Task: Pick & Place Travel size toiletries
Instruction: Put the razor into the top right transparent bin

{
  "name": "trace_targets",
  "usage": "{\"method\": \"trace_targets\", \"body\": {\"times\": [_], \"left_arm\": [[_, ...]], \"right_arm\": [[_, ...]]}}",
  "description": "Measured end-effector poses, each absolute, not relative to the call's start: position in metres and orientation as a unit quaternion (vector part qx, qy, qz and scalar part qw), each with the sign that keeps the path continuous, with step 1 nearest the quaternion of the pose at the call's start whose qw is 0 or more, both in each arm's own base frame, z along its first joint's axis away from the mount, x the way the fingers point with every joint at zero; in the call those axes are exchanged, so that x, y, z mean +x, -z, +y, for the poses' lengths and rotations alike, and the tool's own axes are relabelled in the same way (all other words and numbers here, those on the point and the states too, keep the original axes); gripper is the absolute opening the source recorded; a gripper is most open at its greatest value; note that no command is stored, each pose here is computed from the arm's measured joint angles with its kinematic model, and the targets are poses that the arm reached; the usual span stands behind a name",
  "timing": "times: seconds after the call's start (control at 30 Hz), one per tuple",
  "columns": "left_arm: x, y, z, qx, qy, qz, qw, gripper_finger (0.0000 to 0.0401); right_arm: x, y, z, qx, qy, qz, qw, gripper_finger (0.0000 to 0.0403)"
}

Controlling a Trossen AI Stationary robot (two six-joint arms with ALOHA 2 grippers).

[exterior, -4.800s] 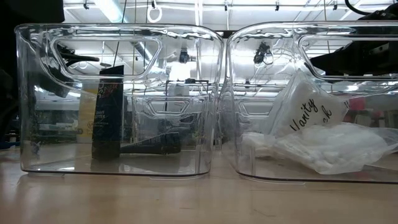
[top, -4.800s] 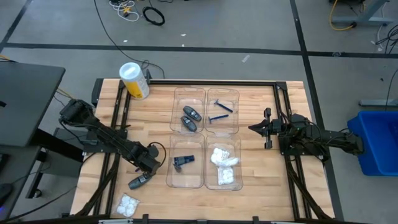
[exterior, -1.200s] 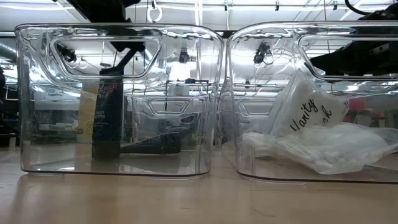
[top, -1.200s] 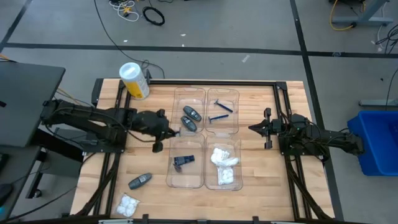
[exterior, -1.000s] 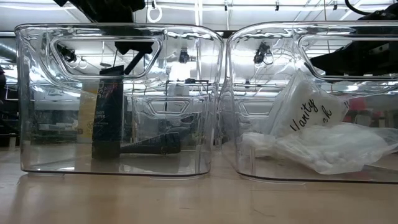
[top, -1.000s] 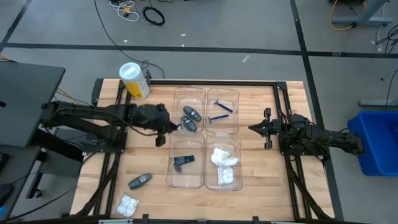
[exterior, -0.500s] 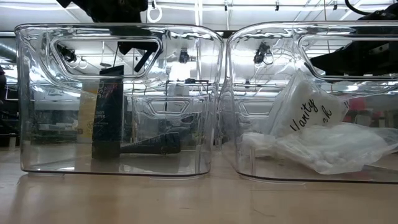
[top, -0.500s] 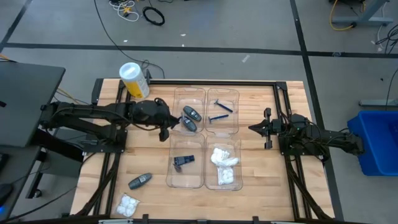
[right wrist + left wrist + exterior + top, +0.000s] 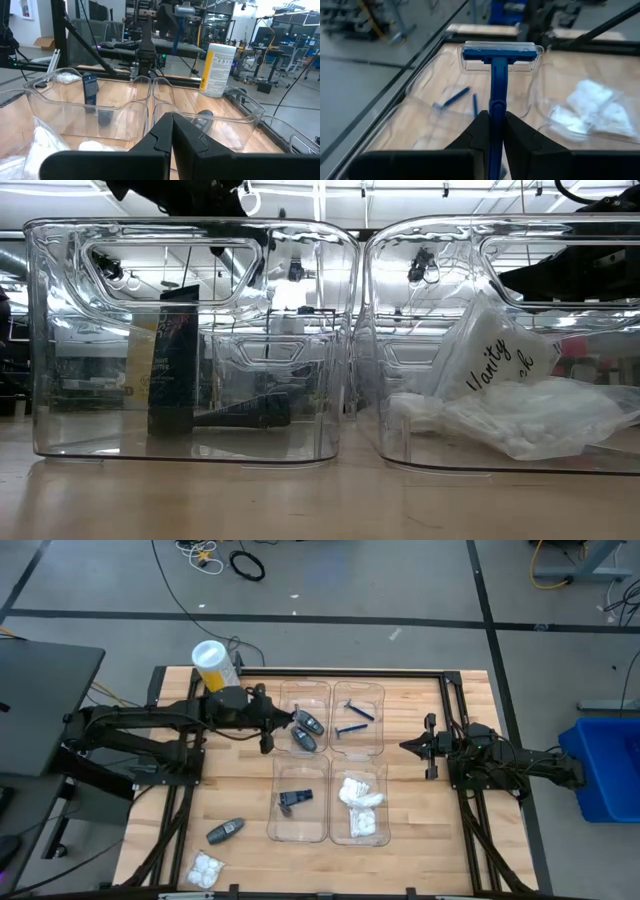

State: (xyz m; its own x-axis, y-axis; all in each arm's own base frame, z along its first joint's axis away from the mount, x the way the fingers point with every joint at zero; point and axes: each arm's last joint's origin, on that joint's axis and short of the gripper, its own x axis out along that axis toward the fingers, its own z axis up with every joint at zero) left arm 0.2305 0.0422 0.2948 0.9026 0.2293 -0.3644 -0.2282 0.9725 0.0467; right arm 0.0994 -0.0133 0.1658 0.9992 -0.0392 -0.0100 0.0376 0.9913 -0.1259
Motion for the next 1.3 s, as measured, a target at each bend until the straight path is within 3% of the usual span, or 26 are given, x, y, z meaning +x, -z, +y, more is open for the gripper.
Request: {"method": "trace_targets", "body": {"times": [0.47,0.93,1.3], "left_arm": [[0.232,-0.304,0.042,0.020,-0.083,0.167,0.982,0.0040],[0.277,-0.330,0.073,0.050,-0.117,0.174,0.976,0.0045],[0.288,-0.327,0.084,0.042,-0.110,0.172,0.978,0.0044]], "right_arm": [[0.099,-0.166,-0.013,-0.063,0.019,0.006,0.998,0.0013],[0.099,-0.166,-0.013,-0.063,0.019,0.006,0.998,0.0014],[0.099,-0.166,-0.013,-0.063,0.019,0.006,0.998,0.0014]]}}
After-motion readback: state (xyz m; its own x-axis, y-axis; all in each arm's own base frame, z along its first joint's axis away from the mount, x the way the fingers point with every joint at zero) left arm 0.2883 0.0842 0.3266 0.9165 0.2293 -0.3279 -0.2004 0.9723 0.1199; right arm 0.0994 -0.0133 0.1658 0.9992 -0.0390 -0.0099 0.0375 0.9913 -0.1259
